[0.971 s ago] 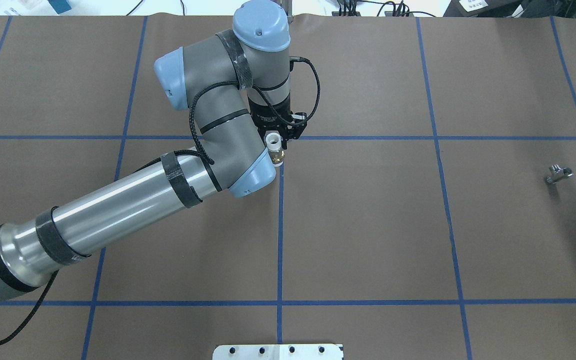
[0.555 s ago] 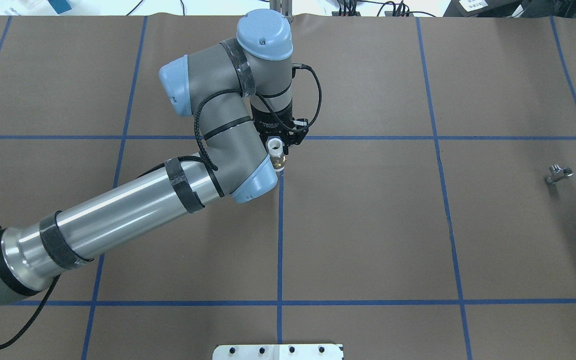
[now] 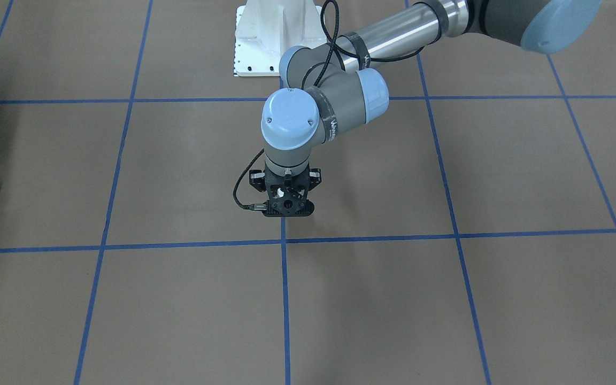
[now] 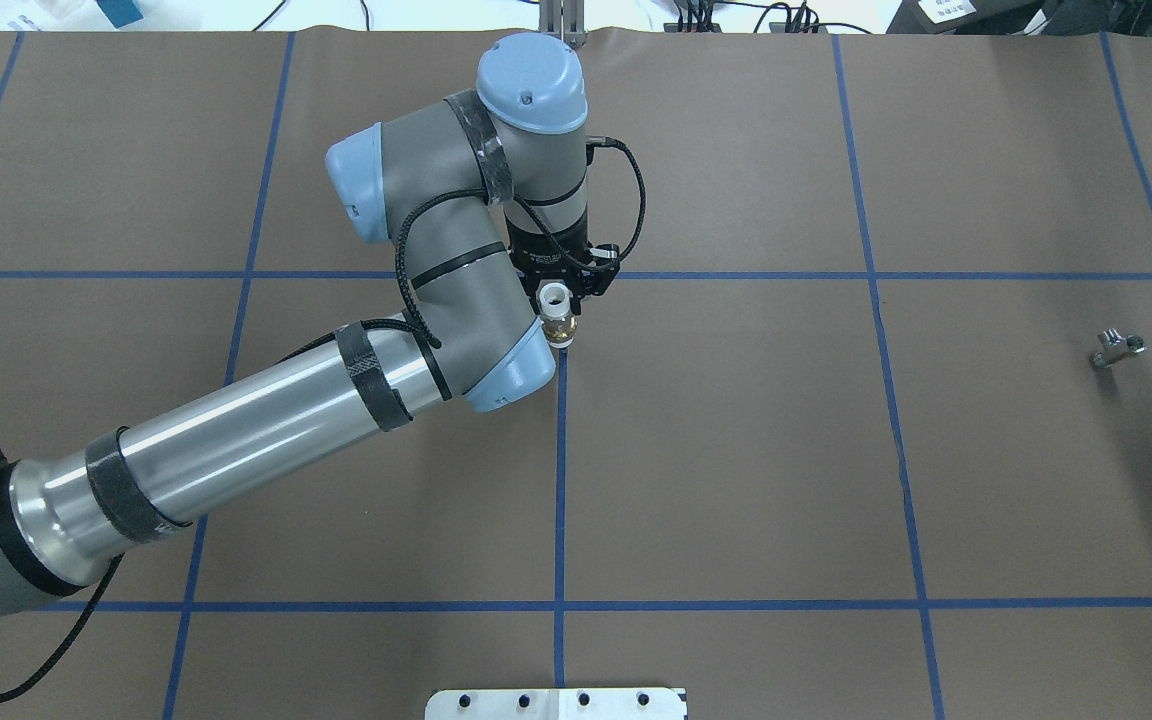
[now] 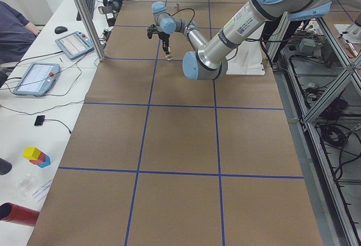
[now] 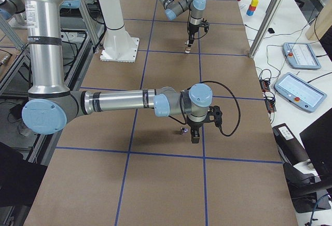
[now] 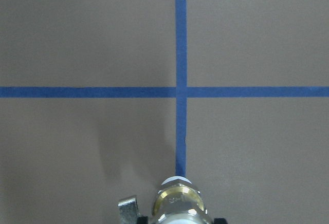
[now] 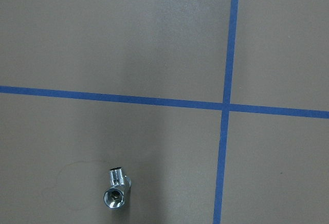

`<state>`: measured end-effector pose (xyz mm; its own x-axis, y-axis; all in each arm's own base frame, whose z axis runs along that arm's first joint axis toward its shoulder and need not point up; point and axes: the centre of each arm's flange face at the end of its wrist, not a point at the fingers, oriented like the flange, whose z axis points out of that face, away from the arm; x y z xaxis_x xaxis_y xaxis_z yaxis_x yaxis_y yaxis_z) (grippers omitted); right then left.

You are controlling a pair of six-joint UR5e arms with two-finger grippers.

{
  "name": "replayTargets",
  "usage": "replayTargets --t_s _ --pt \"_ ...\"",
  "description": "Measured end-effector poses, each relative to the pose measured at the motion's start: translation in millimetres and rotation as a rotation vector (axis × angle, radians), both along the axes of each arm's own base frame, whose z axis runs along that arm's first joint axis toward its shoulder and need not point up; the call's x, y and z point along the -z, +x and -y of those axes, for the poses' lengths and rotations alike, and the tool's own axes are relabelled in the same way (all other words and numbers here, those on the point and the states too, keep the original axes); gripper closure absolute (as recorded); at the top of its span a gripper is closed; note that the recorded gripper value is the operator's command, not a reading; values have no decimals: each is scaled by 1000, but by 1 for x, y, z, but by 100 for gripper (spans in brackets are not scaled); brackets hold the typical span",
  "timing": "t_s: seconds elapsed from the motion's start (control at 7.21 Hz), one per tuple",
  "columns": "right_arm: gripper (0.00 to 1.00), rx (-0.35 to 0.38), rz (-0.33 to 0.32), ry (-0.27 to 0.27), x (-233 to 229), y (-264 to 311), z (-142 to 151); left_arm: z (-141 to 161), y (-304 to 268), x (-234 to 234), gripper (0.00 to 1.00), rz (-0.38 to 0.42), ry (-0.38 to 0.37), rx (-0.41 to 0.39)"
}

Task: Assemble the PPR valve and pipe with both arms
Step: 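Carry the valve with the left gripper toward the table center, then lower the valve upright at the center and open the left gripper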

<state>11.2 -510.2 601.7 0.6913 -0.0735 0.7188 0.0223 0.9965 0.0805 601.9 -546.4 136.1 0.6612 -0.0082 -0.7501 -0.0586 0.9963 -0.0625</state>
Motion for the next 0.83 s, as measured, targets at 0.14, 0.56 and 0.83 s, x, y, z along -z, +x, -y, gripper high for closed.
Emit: replayTargets --t_s 0.14,0.56,0.83 --pt "0 0 2 -1 0 0 0 -2 2 0 100 0 -1 -1" --pt "0 2 16 -1 2 -1 1 -4 3 -1 100 -8 4 -5" --pt "0 3 18 -1 3 -1 2 -4 4 -6 100 -4 1 -6"
